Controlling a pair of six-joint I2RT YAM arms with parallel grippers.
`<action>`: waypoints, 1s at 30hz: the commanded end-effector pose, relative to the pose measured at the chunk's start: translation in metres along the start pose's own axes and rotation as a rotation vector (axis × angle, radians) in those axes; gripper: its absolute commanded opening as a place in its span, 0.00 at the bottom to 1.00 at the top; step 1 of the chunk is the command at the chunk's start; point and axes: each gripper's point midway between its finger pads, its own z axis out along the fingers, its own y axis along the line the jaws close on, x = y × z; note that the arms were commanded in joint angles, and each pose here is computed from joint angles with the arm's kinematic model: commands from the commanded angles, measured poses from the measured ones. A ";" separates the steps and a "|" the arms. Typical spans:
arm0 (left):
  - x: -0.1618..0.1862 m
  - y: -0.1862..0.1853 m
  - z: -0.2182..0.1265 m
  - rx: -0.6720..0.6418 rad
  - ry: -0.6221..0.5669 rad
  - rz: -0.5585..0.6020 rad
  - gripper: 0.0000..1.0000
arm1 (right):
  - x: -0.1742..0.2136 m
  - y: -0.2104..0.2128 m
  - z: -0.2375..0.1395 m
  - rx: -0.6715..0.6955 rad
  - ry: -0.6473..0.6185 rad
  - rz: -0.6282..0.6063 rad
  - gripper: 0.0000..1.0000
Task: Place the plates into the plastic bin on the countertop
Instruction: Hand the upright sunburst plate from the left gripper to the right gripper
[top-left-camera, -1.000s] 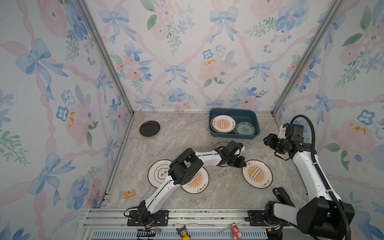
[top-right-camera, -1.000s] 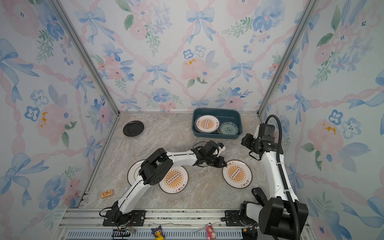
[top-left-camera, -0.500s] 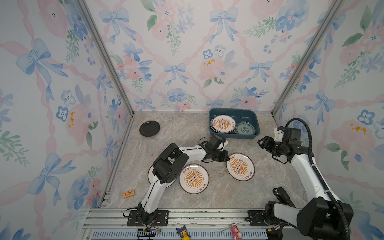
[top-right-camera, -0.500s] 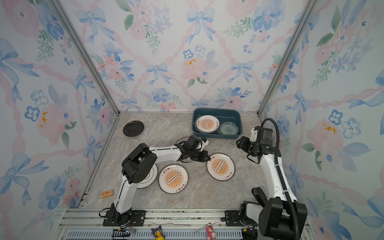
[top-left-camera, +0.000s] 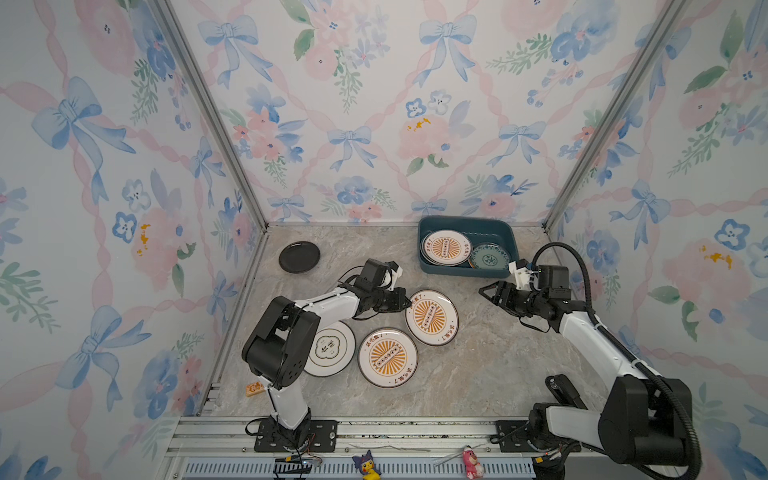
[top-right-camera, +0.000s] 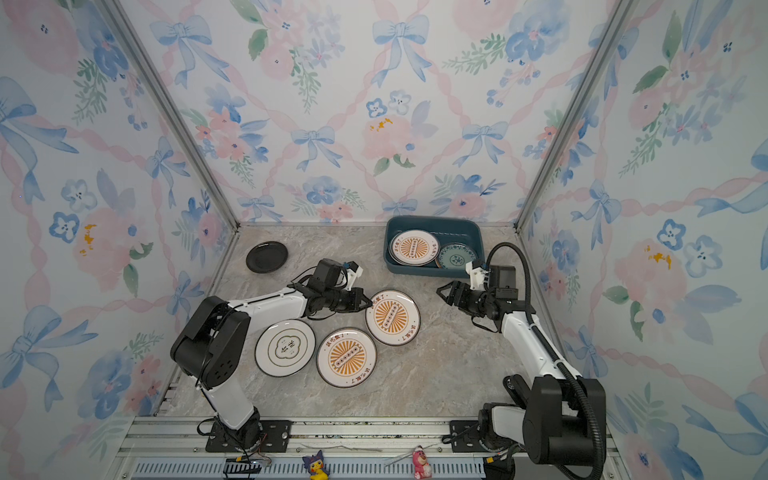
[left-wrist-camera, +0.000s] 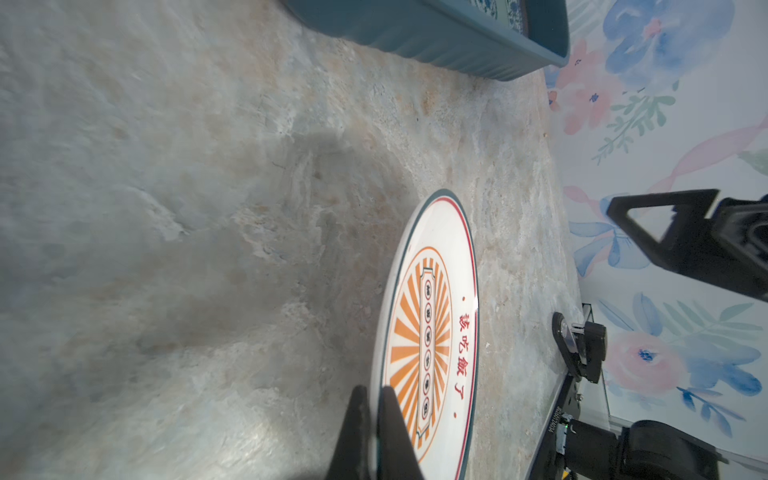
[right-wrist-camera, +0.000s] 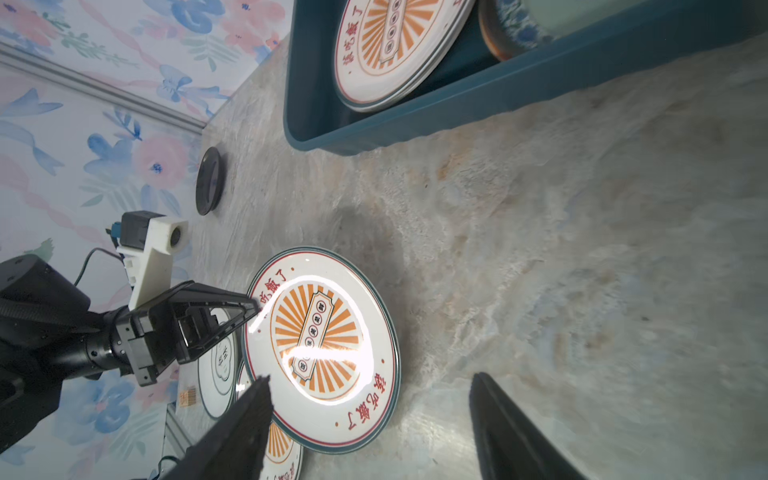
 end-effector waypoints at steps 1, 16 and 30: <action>-0.014 -0.022 -0.023 0.105 -0.048 0.039 0.00 | 0.009 0.021 0.021 -0.136 0.028 -0.033 0.72; -0.048 -0.025 -0.067 0.200 -0.162 0.006 0.00 | 0.041 0.060 0.076 -0.369 0.131 -0.055 0.66; -0.059 -0.023 -0.063 0.223 -0.183 -0.009 0.00 | 0.023 0.081 0.096 -0.715 0.116 0.183 0.10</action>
